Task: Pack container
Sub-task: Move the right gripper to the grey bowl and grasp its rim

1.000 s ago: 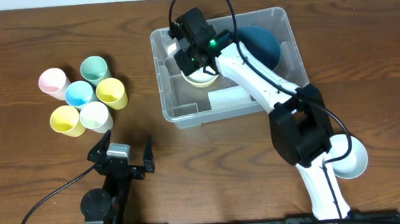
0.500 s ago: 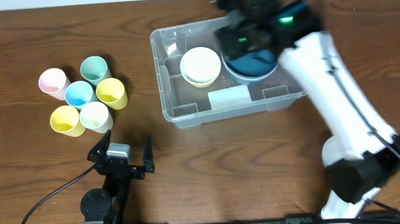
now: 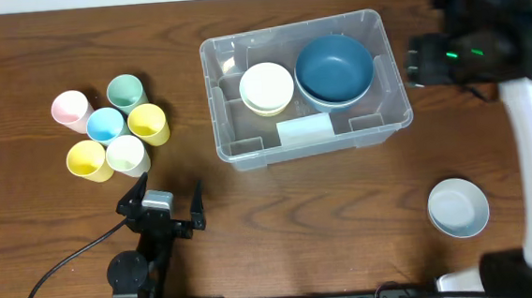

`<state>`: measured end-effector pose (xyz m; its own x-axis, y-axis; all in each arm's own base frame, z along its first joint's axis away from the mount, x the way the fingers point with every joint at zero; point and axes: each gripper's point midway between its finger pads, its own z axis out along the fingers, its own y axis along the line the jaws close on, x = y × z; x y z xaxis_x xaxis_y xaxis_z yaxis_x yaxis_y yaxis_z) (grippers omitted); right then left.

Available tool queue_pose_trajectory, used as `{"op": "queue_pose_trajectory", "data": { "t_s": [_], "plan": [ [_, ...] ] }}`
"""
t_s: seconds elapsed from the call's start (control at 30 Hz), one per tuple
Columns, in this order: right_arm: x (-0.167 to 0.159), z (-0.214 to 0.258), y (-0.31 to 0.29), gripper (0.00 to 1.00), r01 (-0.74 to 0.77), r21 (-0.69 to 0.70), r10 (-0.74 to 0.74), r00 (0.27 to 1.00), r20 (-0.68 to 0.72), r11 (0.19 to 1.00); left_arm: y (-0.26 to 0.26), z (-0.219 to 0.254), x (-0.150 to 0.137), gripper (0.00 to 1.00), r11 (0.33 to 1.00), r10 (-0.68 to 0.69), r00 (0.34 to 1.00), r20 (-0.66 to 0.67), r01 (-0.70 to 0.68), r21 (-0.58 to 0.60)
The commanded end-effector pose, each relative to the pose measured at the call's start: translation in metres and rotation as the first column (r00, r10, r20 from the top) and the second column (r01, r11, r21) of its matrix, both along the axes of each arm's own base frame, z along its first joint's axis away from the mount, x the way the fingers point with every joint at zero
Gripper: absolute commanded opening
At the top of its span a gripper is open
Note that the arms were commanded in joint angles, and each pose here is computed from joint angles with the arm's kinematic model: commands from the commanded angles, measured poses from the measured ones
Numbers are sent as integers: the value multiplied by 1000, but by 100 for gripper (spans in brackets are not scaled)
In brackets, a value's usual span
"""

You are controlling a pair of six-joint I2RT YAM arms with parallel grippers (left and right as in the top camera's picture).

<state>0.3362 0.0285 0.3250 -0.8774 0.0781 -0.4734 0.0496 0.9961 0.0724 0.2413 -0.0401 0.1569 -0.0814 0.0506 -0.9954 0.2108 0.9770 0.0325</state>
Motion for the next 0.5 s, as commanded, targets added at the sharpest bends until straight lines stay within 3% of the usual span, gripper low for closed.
{"op": "queue_pose_trajectory", "data": {
  "t_s": [0.0,0.27,0.47],
  "plan": [
    [-20,13,-21,76,75,6,-75,997,17,997,-3,-15,-1,98,1000,-18,999,-41,19,18],
    [-57,0,-58,76,221,9,-219,970,-104,975,-3,-16,-1,98,1000,-18,999,-42,19,18],
    [-74,-39,-65,75,336,24,-324,923,-207,942,-3,-16,-1,98,1000,-18,999,-42,19,18]
  ]
}}
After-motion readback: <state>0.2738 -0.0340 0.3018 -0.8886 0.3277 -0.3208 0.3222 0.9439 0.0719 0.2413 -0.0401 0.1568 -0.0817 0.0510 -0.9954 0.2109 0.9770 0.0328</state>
